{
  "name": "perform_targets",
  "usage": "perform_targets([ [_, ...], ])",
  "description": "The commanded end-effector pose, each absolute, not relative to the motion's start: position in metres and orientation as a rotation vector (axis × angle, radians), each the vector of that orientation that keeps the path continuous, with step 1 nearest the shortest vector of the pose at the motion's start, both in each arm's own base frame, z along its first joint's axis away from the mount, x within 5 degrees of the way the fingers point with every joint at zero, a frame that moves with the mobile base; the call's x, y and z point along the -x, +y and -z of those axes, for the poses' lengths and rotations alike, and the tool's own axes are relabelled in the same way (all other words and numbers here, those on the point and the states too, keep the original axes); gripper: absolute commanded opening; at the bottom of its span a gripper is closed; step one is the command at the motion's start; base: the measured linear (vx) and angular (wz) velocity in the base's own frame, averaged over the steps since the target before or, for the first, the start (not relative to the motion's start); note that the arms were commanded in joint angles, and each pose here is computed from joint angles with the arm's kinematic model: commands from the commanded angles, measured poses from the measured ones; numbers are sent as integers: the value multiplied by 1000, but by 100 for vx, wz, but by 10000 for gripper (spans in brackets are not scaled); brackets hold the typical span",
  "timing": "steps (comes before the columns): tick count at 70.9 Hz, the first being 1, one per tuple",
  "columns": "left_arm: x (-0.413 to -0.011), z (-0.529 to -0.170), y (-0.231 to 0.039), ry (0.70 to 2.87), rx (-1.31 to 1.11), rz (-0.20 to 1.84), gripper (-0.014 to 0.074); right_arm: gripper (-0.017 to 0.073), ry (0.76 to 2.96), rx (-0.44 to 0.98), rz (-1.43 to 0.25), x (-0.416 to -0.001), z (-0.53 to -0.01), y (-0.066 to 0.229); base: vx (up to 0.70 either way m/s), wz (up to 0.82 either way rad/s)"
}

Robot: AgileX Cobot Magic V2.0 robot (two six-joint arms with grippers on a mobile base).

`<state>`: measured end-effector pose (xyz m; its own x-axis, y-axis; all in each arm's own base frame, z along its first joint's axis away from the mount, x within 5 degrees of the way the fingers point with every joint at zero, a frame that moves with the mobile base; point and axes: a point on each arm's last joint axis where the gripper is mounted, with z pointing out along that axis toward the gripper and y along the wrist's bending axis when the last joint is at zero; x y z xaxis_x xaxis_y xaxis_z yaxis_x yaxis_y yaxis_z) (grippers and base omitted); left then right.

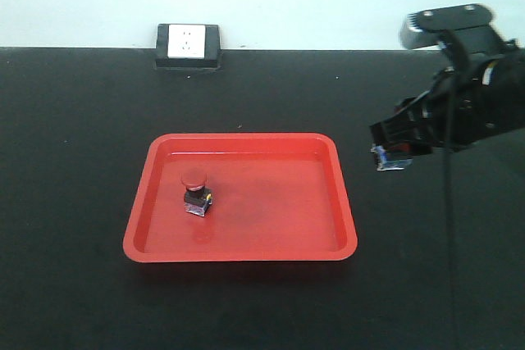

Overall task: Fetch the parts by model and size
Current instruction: 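Lower the yellow button with the right gripper into the tray, then open the right gripper and lift it away from the yellow button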

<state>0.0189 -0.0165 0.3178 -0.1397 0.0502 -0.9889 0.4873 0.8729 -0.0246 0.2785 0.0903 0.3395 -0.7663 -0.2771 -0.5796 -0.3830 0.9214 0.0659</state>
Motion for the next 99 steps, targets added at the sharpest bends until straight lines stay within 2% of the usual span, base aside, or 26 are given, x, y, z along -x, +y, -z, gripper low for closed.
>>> perform_targets([
  [1,-19,-331,-17,1600,-392,417,524,-5,2408,531,-283,-289,-353,105,0,0],
  [8,-19,-331,-17,1600,-392,417,524,-5,2453,626,-263,-303,-339,129,0,0],
  [27,-19,-331,-17,1599,-392,417,524,-1,2582,724,-271,-340,-303,177,0,0],
  [60,-19,-331,-17,1599,-392,417,524,42,2710,740,-254,-389,-249,202,0,0],
  [72,-19,-331,-17,1599,-392,417,524,151,2754,703,-247,-395,-236,204,0,0],
  [89,-19,-331,-17,1599,-392,417,524,448,2761,687,-244,-395,-237,204,0,0],
  [99,-19,-331,-17,1599,-392,417,524,529,2722,687,-248,-391,-254,201,0,0],
])
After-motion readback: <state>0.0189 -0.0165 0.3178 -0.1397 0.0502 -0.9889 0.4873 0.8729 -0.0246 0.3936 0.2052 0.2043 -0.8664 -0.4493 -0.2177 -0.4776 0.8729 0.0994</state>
